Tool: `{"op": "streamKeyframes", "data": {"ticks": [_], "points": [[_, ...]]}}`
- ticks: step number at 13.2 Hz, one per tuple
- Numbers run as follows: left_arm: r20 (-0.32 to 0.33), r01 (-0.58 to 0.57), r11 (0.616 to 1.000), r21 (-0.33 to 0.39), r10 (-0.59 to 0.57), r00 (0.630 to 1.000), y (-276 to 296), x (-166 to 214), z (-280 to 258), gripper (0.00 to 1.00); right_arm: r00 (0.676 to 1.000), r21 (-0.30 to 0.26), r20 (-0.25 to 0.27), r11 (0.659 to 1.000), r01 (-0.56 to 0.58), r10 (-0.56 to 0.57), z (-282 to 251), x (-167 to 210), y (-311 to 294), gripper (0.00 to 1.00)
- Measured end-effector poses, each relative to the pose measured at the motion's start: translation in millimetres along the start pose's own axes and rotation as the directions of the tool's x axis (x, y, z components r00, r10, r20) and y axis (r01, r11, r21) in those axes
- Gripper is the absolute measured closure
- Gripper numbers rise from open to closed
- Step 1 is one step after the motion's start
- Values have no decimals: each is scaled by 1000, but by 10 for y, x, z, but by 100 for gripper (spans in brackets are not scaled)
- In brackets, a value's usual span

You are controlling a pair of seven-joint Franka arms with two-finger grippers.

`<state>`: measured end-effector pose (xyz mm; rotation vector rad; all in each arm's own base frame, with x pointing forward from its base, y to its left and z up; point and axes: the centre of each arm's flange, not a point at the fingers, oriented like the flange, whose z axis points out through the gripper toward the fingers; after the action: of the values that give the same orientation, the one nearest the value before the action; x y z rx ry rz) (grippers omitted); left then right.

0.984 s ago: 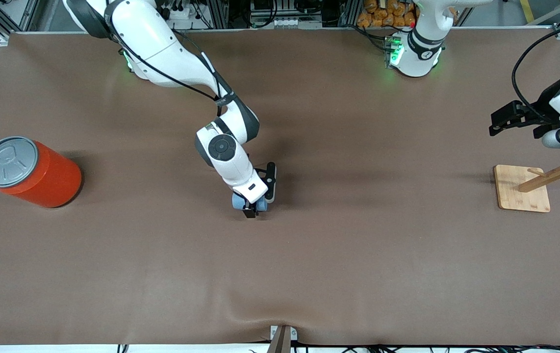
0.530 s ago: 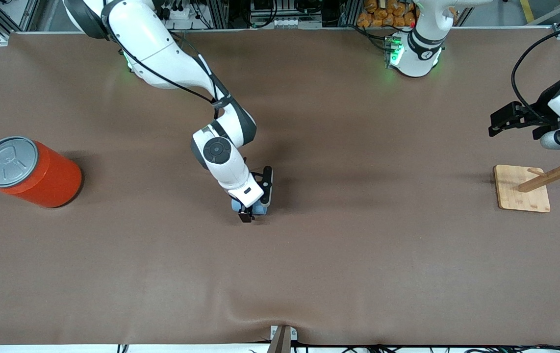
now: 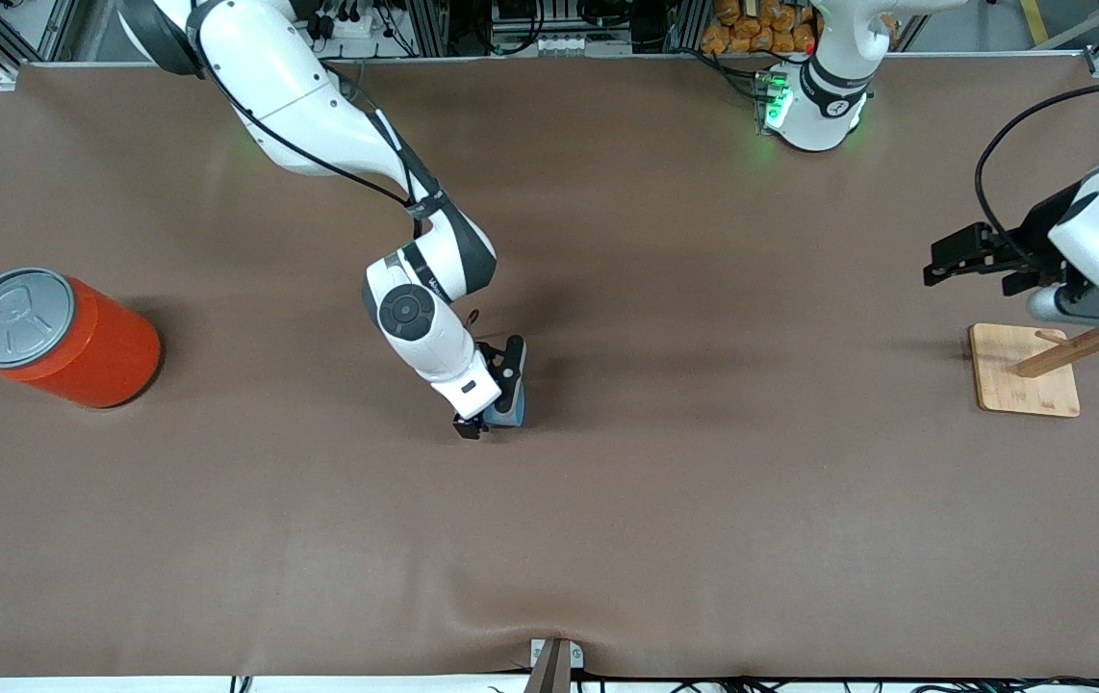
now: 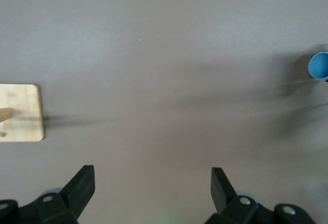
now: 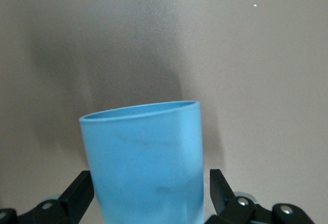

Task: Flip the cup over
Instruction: 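Set the cup down on its side while the left gripper reaches in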

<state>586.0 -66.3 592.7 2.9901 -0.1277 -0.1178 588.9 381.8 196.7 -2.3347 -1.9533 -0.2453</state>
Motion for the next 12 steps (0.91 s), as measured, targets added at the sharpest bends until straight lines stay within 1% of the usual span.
{"op": "streamKeyframes", "data": {"ticks": [2,3,6,8,9,10,11,12], "points": [[12,-1,1000,-29,1,1000,27,74,82,0,1000,13,5,1000,-22,22,-112,-75,88,0],[20,2,998,-58,0,1000,43,115,143,0,999,22,11,999,-34,34,-175,-136,145,0],[20,17,986,-164,-14,1000,93,320,394,0,998,59,36,996,-61,59,-349,-253,294,0],[31,35,969,-244,-28,999,135,464,601,0,996,70,42,994,-80,77,-490,-325,409,0],[44,46,954,-296,-35,998,171,527,709,0,995,75,43,993,-94,91,-565,-381,473,0],[65,64,930,-363,-43,997,218,589,828,0,993,87,41,989,-117,114,-652,-455,535,0],[95,87,895,-438,-50,994,268,660,979,0,989,106,37,983,-149,146,-752,-559,611,0],[126,103,852,-514,-44,991,312,747,1185,0,983,122,32,975,-185,182,-882,-697,707,0]]}}
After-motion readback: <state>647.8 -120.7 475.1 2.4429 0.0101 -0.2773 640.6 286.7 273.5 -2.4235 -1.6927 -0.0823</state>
